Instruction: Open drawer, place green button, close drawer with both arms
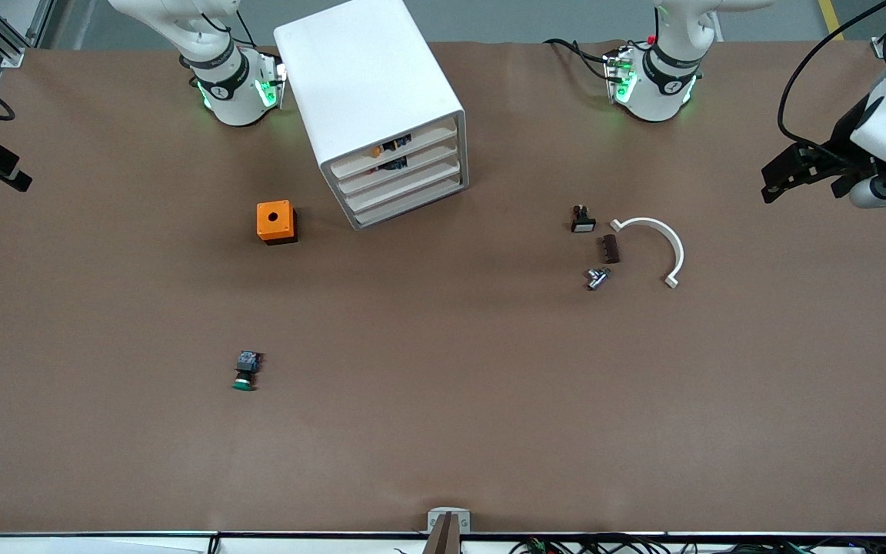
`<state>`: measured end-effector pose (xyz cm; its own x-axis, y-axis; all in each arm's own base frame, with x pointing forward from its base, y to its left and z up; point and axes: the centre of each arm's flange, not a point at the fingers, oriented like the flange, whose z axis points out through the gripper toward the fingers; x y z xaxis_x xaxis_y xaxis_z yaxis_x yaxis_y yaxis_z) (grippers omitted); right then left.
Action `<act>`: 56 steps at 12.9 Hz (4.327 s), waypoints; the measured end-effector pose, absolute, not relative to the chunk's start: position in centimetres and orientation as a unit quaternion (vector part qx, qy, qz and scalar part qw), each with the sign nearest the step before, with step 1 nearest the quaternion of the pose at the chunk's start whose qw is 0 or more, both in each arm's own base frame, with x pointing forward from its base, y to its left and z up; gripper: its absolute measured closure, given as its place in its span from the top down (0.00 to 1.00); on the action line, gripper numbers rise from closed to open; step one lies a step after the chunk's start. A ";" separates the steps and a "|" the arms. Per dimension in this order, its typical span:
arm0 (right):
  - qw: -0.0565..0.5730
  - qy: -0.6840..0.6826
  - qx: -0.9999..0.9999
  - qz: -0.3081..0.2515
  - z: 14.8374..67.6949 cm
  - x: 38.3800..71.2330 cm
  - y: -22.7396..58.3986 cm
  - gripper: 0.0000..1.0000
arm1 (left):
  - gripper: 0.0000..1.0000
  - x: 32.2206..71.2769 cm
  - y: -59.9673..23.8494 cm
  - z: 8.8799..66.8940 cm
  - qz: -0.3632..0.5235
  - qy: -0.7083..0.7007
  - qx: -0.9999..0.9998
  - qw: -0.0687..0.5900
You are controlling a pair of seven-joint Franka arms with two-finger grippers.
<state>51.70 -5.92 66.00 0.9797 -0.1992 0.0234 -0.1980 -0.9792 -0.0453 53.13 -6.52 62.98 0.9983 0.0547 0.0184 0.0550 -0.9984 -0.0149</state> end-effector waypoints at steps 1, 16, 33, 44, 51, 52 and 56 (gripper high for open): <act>0.021 0.101 -0.995 -0.014 66.0 51.7 -6.0 1.00 | 1.00 53.1 -6.5 63.0 -0.008 -0.028 -1.000 0.008; 0.025 0.103 -0.994 -0.034 64.6 53.1 -5.4 1.00 | 1.00 61.3 -9.7 50.6 0.075 -0.025 -0.997 0.006; 0.043 0.108 -0.993 -0.009 23.2 68.6 7.1 1.00 | 1.00 59.2 -35.8 30.5 0.170 -0.385 -0.906 0.040; 0.042 0.093 -0.995 -0.006 18.4 68.2 9.6 0.69 | 1.00 53.5 -44.0 22.3 0.382 -0.608 -0.693 0.064; 0.039 0.097 -0.995 0.005 18.5 68.2 9.0 0.41 | 0.85 49.8 -47.6 16.6 0.487 -0.699 -0.505 0.143; 0.038 0.097 -0.994 0.010 18.5 68.2 8.8 0.41 | 0.80 48.9 -48.5 16.4 0.486 -0.705 -0.491 0.160; 0.048 0.122 -0.990 0.049 20.8 68.8 8.9 0.41 | 0.63 45.1 -52.1 15.3 0.512 -0.705 -0.449 0.199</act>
<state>68.84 8.91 20.75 0.9654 -0.2367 -0.1097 -0.2463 -0.9656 -0.0836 45.09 -52.07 15.33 -0.5172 0.8368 -0.1796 0.4299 0.0725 -0.9000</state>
